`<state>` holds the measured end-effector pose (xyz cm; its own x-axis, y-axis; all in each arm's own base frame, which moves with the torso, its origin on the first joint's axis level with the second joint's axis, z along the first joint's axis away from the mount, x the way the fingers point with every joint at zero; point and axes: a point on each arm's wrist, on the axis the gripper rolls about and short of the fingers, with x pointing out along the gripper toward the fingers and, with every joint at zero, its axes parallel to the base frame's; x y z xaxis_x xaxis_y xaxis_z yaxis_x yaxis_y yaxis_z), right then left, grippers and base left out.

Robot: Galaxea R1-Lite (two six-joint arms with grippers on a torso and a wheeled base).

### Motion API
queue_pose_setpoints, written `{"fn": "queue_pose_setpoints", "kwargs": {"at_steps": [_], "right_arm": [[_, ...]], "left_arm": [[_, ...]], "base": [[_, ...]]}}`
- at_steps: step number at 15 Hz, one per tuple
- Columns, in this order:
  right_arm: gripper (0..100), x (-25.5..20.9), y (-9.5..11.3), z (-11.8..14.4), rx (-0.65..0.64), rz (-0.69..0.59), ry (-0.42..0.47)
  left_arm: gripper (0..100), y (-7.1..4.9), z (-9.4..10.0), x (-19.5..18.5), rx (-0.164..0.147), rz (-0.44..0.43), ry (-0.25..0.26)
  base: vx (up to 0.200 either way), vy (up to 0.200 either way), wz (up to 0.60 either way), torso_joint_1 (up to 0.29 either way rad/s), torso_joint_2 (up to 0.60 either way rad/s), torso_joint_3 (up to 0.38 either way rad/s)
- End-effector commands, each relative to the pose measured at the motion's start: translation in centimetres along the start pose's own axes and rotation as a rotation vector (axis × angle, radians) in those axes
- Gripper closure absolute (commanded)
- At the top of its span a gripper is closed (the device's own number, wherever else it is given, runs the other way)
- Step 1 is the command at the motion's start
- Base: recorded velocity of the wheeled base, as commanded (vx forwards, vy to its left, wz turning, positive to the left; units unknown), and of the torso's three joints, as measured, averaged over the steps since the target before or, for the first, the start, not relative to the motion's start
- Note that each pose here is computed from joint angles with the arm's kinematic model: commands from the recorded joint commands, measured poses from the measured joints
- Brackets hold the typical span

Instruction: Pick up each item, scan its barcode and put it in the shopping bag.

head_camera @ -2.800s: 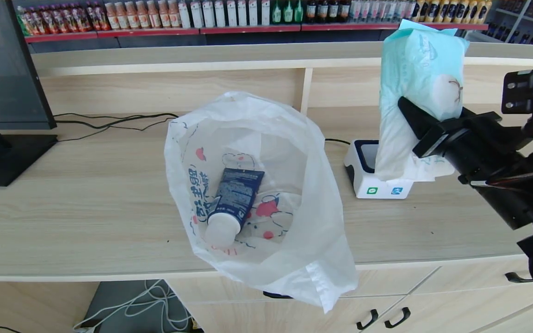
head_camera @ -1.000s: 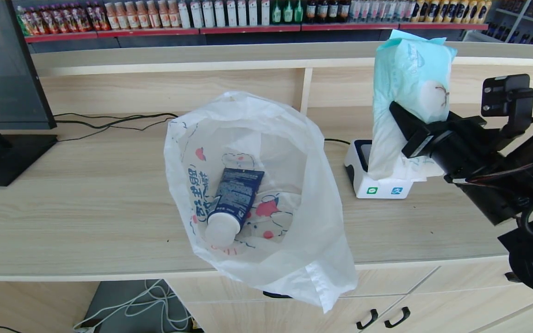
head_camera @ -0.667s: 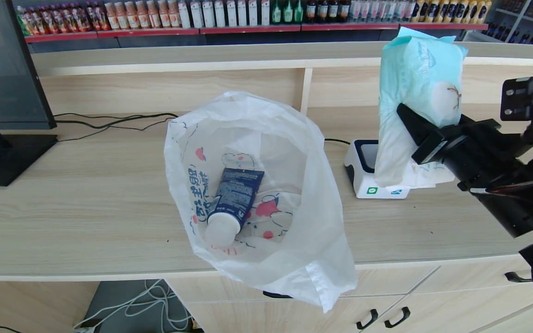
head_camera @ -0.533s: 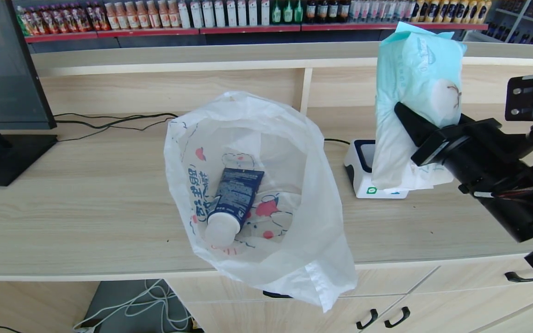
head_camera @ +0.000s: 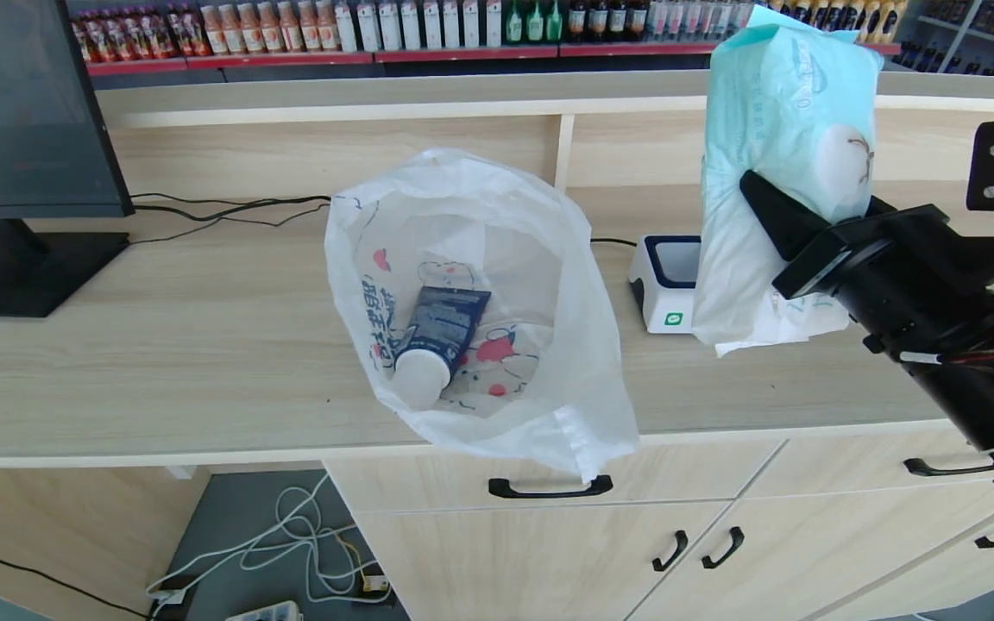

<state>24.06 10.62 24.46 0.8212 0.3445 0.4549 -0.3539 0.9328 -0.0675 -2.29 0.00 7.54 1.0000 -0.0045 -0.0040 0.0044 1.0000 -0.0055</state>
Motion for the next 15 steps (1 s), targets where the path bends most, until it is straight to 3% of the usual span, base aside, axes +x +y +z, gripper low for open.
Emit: {"fn": "queue_pose_setpoints", "kwargs": {"at_steps": [1,6,12,15], "right_arm": [[100,0.2,0.0,0.2,0.001,0.0,-0.011],[100,-0.4,0.0,-0.1,0.0,0.002,0.009],[100,0.2,0.0,1.8,0.004,0.0,-0.063],[100,0.4,0.8,2.1,0.018,0.027,-0.078]], "left_arm": [[100,0.0,0.0,0.0,-0.001,0.0,0.001],[100,0.0,0.0,0.0,-0.001,0.0,0.001],[100,0.0,0.0,0.0,-0.001,0.0,0.001],[100,0.0,0.0,0.0,0.001,0.0,0.001]], "base": [[0.0,0.0,0.0,0.0,0.0,0.0],[0.0,0.0,0.0,0.0,0.0,0.0],[0.0,0.0,0.6,0.006,0.01,0.002],[0.0,0.0,0.0,0.0,0.0,0.0]]}}
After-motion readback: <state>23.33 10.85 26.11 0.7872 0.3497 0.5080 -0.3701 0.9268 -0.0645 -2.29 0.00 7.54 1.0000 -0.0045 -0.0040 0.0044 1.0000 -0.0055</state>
